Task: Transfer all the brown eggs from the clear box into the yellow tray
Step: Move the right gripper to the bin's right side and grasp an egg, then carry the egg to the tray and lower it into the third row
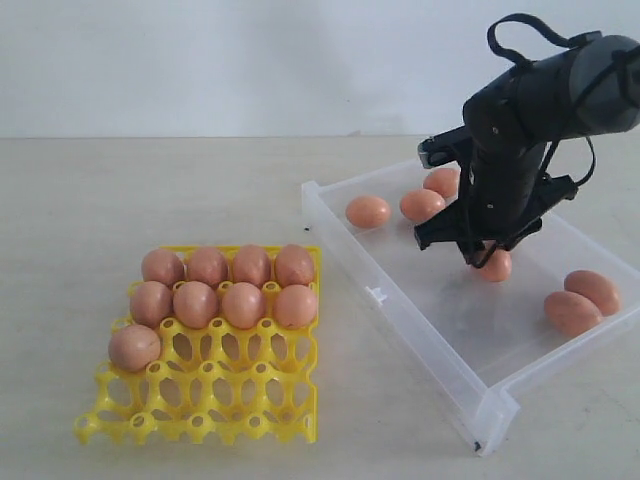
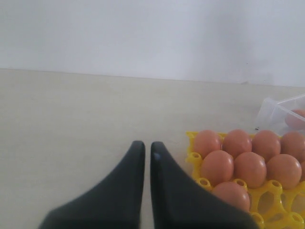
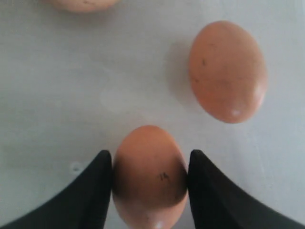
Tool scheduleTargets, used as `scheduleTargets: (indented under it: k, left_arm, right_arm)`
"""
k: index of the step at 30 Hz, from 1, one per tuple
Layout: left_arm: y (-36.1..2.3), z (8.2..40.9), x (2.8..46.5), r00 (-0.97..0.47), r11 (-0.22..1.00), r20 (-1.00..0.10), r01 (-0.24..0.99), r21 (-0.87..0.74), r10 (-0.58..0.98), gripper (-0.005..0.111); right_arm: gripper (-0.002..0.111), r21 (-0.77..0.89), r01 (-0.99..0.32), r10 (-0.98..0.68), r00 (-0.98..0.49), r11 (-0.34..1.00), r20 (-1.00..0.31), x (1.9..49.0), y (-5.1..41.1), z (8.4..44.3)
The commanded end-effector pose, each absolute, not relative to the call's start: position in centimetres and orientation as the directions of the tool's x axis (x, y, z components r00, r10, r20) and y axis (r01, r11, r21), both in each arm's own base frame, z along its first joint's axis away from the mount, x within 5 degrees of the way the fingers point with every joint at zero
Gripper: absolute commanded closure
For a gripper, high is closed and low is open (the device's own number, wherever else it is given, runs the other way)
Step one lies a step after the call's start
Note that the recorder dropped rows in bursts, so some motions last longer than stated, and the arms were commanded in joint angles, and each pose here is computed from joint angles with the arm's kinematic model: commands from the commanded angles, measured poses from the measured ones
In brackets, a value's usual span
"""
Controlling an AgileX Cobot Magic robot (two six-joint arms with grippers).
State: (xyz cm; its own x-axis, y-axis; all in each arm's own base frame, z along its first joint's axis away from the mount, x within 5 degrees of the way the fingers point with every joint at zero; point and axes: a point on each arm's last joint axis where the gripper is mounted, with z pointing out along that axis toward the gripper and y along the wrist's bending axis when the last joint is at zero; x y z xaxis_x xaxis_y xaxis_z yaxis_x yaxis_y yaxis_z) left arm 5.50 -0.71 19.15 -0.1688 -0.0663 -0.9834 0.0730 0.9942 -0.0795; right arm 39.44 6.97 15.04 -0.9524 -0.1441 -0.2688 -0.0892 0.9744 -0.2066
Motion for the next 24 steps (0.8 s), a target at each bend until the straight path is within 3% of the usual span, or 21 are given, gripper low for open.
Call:
scheduleTargets:
  k: [1, 15, 24]
  left_arm:
    - [-0.7, 19.1, 5.5, -0.165, 0.993, -0.983, 0.074, -0.090, -0.077, 0.103]
    - [-0.7, 19.1, 5.5, -0.165, 0.993, -0.983, 0.074, -0.090, -0.077, 0.103]
    - [-0.7, 19.1, 5.5, -0.165, 0.993, -0.983, 0.074, -0.090, -0.077, 0.103]
  right_arm:
    - [0.108, -0.138, -0.074, -0.113, -0.947, 0.988, -0.302, 39.2, 7.5, 15.7]
    - [0.108, -0.045, -0.024, -0.043, -0.867, 0.999, -0.497, 38.7, 7.8, 19.4]
    - [0.108, 0.032, -0.070, -0.034, -0.778, 0.997, -0.627, 37.2, 8.1, 19.3]
